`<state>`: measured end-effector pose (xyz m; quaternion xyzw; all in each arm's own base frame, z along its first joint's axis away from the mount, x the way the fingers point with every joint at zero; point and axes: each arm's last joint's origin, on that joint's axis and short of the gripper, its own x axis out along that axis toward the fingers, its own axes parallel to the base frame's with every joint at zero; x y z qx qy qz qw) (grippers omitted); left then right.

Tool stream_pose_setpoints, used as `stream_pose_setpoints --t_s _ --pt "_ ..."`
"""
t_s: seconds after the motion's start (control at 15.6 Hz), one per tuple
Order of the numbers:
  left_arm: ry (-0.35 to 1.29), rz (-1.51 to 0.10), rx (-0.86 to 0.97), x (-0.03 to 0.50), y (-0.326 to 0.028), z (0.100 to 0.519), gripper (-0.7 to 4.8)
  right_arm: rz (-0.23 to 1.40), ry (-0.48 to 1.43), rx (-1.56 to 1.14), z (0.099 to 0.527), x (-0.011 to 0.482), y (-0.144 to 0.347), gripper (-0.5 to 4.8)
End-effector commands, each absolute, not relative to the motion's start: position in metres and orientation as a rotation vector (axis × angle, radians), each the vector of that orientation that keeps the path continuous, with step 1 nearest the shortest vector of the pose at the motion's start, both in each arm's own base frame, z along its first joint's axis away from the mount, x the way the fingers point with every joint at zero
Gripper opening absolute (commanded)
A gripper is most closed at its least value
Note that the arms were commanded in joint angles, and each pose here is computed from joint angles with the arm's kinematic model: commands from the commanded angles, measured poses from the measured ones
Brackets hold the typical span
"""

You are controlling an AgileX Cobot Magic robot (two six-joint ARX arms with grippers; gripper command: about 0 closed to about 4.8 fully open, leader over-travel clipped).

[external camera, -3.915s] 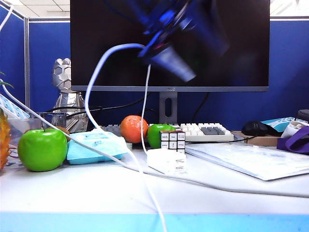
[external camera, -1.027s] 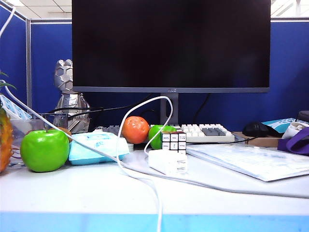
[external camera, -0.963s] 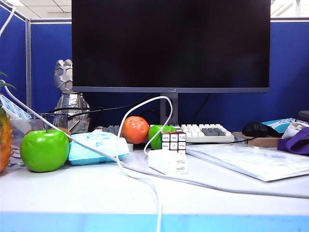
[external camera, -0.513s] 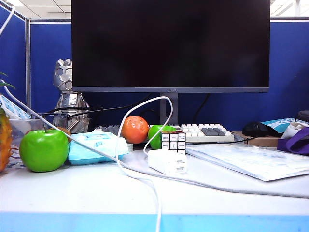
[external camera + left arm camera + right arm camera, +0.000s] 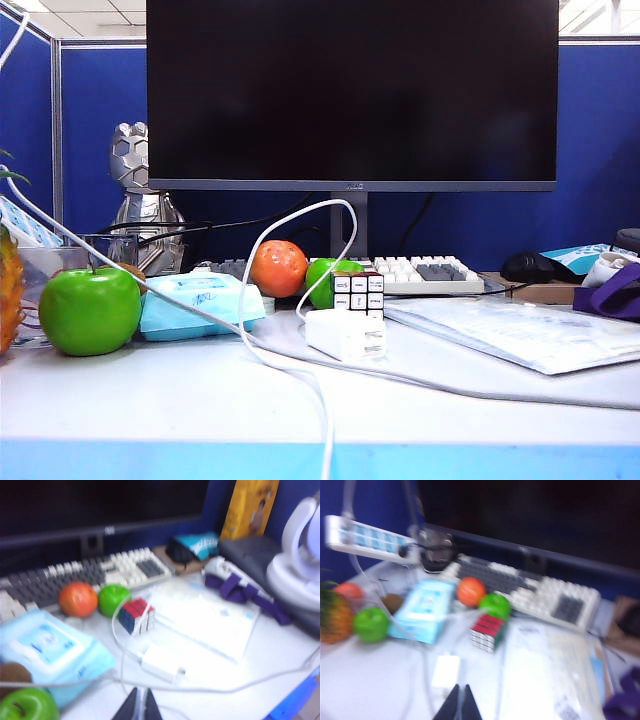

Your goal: Pick up the Type-C charging cable and the charging base, insert one end of the Type-C charger into the corresponding slot on the base, and finally place the plugged-in charger back on the table.

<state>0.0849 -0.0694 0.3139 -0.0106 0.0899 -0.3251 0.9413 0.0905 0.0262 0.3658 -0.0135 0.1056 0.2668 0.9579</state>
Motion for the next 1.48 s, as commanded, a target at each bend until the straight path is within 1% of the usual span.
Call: stream_pose_setpoints --t_s 0.06,0.19,0.32,0.39,0.58,0.77,1.03,1.09,1.16,1.22,1.35,1.48 --pt "0.187 -0.682 -0.027 0.093 -0.077 0.284 0.19 0.472 0.328 0.023 0.303 0.092 0.025 -0.06" --pt "0.244 -0.707 -0.015 0.096 -0.081 0.261 0.16 0.441 0.416 0.030 0.263 0.093 0.024 -0.05" --pt "0.270 -0.716 -0.033 0.097 -0.082 0.248 0.18 0.439 0.459 0.031 0.240 0.095 0.024 -0.05" --pt "0.283 -0.719 -0.037 0.097 -0.082 0.244 0.18 0.446 0.435 0.031 0.236 0.098 0.025 -0.05" --pt "0.285 -0.715 -0.047 0.098 -0.082 0.244 0.18 0.445 0.441 0.033 0.235 0.098 0.025 -0.05" --pt "0.280 -0.667 -0.033 0.100 -0.082 0.244 0.16 0.451 0.439 0.033 0.235 0.098 0.025 -0.05" --pt "0.149 -0.672 -0.003 0.103 -0.084 0.238 0.16 0.452 0.439 0.033 0.235 0.098 0.025 -0.05" --pt "0.131 -0.639 -0.006 0.101 -0.082 0.235 0.16 0.452 0.439 0.033 0.235 0.098 0.025 -0.05" --pt "0.130 -0.544 -0.014 0.100 -0.070 0.217 0.16 0.452 0.439 0.033 0.235 0.098 0.025 -0.05" --pt "0.128 -0.505 -0.018 0.100 -0.065 0.210 0.17 0.452 0.439 0.033 0.235 0.098 0.025 -0.05" --pt "0.066 -0.362 -0.044 0.097 -0.043 0.191 0.16 0.452 0.439 0.033 0.235 0.098 0.025 -0.05" --pt "0.023 -0.299 -0.056 0.096 -0.031 0.181 0.16 0.452 0.439 0.033 0.235 0.098 0.025 -0.05"
